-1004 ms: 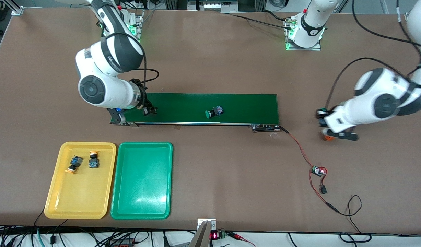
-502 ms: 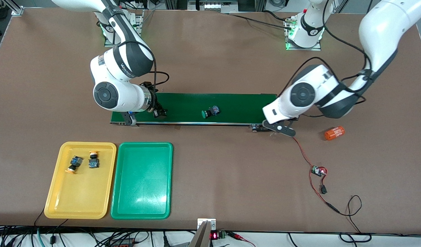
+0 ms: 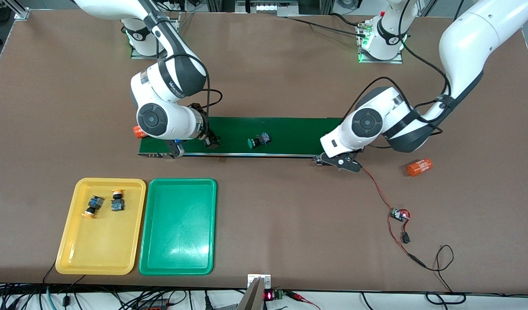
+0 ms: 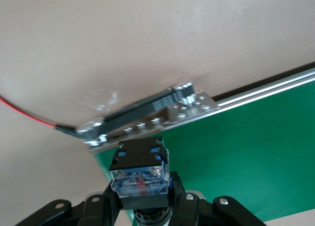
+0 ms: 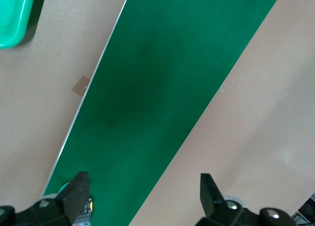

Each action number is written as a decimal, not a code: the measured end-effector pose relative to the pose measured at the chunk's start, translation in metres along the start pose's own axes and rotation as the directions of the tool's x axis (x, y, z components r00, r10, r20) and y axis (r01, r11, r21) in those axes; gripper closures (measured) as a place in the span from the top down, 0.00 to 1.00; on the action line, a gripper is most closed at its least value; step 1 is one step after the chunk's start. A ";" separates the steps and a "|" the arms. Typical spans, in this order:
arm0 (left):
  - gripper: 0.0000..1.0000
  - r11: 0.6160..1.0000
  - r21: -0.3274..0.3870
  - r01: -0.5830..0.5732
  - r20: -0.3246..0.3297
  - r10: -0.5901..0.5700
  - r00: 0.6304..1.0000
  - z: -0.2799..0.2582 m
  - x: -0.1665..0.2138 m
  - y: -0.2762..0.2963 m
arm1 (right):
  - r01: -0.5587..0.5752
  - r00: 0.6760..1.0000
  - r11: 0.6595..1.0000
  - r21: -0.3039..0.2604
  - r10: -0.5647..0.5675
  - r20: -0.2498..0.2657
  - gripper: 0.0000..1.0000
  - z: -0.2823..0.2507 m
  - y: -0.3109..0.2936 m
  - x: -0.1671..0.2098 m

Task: Sort buttons by color to trays
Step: 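Place the button with the left gripper while the right gripper reaches the belt, then grasp the button with the right gripper while the left gripper reaches the cylinder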

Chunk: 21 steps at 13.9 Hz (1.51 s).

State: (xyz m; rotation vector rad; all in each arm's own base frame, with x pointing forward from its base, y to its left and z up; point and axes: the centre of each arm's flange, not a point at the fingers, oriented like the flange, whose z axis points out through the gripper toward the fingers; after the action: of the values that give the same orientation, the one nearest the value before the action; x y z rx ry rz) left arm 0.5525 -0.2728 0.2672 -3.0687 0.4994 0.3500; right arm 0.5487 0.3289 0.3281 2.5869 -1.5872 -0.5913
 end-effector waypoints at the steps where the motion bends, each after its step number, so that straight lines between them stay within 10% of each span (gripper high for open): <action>1: 0.42 1.000 0.002 0.012 0.009 -0.012 1.000 0.006 -0.002 0.013 | 0.004 1.000 1.000 0.004 -0.004 -0.001 1.00 0.002 -0.001 -0.003; 11: 0.44 0.996 0.030 0.089 0.033 -0.090 0.995 0.027 -0.014 0.056 | -0.011 1.000 0.999 0.044 0.011 -0.008 1.00 0.007 -0.008 -0.013; 17: 0.96 0.992 0.010 0.129 0.002 -0.129 0.992 0.013 -0.004 0.045 | -0.012 1.000 0.999 0.044 0.012 -0.008 1.00 0.010 -0.009 -0.014; 21: 1.00 0.973 -0.022 0.232 -0.049 -0.233 0.971 -0.020 0.012 -0.015 | -0.012 1.000 0.999 0.046 0.013 -0.008 1.00 0.015 -0.011 -0.013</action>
State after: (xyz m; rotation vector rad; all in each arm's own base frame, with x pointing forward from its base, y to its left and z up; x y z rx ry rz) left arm 0.5729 -0.2633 0.2839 -3.1119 0.1347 0.2700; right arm 0.5479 0.3483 0.3159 2.6058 -1.6323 -0.5493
